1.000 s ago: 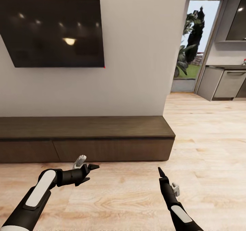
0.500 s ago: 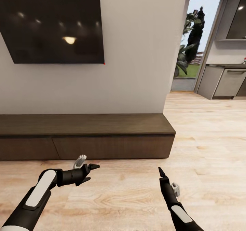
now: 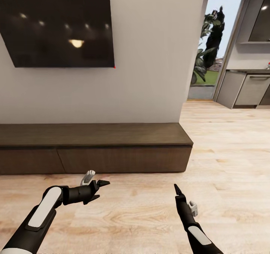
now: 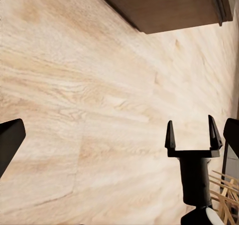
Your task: Place each of the two pumpkins and all three candles from the living room inside a cabinet in the living room (use any cabinet), then make sure every cabinet is closed, and position the cauldron so it is next to a table in the living room.
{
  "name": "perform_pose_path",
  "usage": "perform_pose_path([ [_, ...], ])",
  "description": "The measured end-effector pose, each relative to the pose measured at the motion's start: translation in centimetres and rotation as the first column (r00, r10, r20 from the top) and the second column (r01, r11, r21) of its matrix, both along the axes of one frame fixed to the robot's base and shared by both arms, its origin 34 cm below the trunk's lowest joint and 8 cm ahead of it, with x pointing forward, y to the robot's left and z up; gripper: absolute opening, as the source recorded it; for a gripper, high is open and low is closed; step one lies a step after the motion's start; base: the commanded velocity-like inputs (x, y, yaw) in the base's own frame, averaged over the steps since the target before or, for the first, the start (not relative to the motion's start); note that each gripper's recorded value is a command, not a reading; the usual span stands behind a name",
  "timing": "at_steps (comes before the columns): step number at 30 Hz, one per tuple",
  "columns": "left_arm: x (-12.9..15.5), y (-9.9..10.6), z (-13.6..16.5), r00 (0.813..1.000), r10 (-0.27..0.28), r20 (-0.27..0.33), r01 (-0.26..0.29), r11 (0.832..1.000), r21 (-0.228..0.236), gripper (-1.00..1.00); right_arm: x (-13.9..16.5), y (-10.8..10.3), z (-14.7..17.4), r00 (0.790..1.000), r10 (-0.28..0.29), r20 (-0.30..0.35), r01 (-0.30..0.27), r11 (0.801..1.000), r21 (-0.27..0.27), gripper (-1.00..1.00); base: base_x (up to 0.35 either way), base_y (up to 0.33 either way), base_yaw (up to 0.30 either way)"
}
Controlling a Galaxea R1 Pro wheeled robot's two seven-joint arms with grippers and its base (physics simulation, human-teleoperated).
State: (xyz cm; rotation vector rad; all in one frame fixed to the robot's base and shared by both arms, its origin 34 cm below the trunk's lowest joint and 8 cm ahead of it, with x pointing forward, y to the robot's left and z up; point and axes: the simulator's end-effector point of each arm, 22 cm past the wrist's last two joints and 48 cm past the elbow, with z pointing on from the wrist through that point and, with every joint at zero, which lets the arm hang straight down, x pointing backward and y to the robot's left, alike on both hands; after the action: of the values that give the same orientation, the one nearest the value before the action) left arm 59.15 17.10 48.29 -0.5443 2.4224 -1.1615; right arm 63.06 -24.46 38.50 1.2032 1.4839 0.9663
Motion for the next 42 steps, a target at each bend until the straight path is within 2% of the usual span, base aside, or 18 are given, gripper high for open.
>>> perform_pose_path([
  [10,0.0,0.1,-0.6,1.0,0.001,-0.011,0.0,1.0,0.001,1.0,-0.1,-0.2,-0.7,1.0,-0.002,-0.012,0.002,1.0,-0.002,1.0,0.0,0.0,0.0],
  [15,0.1,0.1,-0.4,1.0,0.0,-0.004,0.0,1.0,0.003,1.0,0.1,0.0,0.1,1.0,0.008,0.02,-0.008,1.0,0.007,1.0,0.119,0.0,0.0],
  [20,0.0,-0.1,-0.2,1.0,-0.004,0.0,0.004,1.0,0.001,1.0,0.1,1.6,0.5,0.997,0.06,0.038,-0.063,0.995,0.074,1.0,0.277,0.0,0.0],
  [24,0.0,-0.2,-0.2,1.0,-0.006,0.0,0.006,1.0,0.0,1.0,0.0,1.9,0.4,0.997,0.066,0.033,-0.069,0.993,0.093,1.0,0.3,0.0,0.0],
  [28,0.0,-0.3,-0.2,1.0,-0.007,0.0,0.007,1.0,-0.003,1.0,0.0,1.5,0.1,0.999,0.029,0.023,-0.032,0.991,0.129,1.0,0.234,0.0,0.0],
  [33,-0.1,-0.5,-0.3,1.0,-0.011,-0.002,0.011,1.0,-0.004,1.0,-0.1,1.1,0.0,1.0,0.007,0.019,-0.01,0.989,0.148,1.0,0.169,0.0,0.0],
  [37,-0.1,-0.6,-0.3,1.0,-0.011,-0.004,0.011,1.0,-0.005,1.0,-0.1,-0.1,0.0,0.999,-0.052,0.016,0.048,0.979,0.196,1.0,0.123,0.0,0.0],
  [42,-0.1,-0.8,-0.1,1.0,-0.009,-0.006,0.009,1.0,-0.03,1.0,-0.1,-0.7,-0.1,0.997,-0.078,0.014,0.073,0.974,0.214,1.0,0.088,0.0,0.0],
])
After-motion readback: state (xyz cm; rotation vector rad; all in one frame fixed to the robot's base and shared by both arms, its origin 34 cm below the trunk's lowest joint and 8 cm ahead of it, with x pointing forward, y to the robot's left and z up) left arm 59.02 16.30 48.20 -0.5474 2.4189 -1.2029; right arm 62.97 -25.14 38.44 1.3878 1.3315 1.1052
